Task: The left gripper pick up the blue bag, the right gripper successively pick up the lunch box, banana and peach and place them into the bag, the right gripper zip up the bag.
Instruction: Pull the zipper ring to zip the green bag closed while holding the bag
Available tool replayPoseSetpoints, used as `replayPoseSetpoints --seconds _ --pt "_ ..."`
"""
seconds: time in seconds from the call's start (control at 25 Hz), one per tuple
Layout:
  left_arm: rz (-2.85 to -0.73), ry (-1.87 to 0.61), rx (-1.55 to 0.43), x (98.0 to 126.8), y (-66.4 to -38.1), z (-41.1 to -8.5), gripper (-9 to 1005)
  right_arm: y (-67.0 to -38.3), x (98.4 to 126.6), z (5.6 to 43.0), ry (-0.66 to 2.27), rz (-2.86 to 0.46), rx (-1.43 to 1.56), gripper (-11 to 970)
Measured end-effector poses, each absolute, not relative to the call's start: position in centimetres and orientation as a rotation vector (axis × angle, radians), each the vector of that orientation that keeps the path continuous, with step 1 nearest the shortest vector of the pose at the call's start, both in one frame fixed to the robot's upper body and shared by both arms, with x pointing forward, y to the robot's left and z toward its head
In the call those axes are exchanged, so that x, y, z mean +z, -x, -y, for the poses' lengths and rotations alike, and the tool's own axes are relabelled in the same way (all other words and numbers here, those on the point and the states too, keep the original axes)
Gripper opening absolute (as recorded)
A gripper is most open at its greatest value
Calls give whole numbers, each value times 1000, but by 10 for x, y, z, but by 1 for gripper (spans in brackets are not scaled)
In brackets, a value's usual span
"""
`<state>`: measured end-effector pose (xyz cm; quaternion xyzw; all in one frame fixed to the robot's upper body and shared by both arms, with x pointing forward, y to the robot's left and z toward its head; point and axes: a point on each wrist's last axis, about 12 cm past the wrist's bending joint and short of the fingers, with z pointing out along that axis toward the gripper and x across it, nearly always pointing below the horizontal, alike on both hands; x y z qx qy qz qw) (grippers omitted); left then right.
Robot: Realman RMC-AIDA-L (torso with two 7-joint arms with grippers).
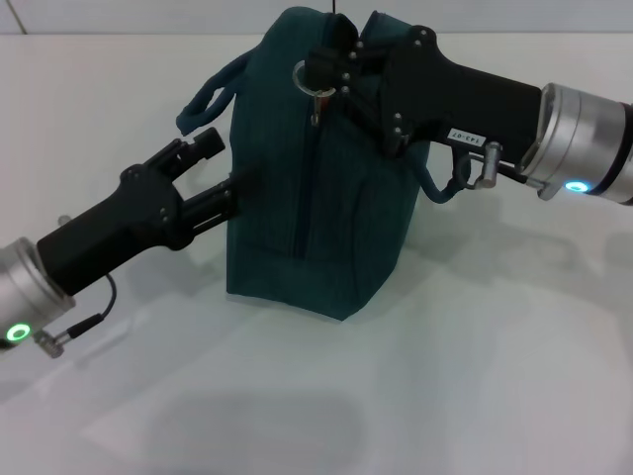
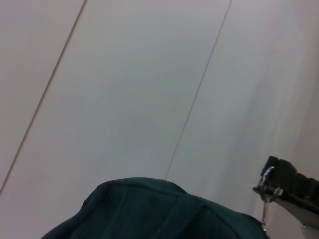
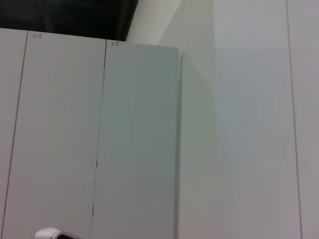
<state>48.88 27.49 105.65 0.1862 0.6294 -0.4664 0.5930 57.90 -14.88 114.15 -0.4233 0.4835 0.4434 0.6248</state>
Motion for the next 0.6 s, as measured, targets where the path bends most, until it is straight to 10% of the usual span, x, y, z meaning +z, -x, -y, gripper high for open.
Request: replayPoseSetpoints --seconds 0.28,0.6 --pt "-1497 -426 -1058 1054 -495 -273 858 -579 1141 149 970 -1111 1021 18" --pt "-1496 -457 -1050 1053 -495 -271 536 -577 1139 151 963 -1116 1023 18"
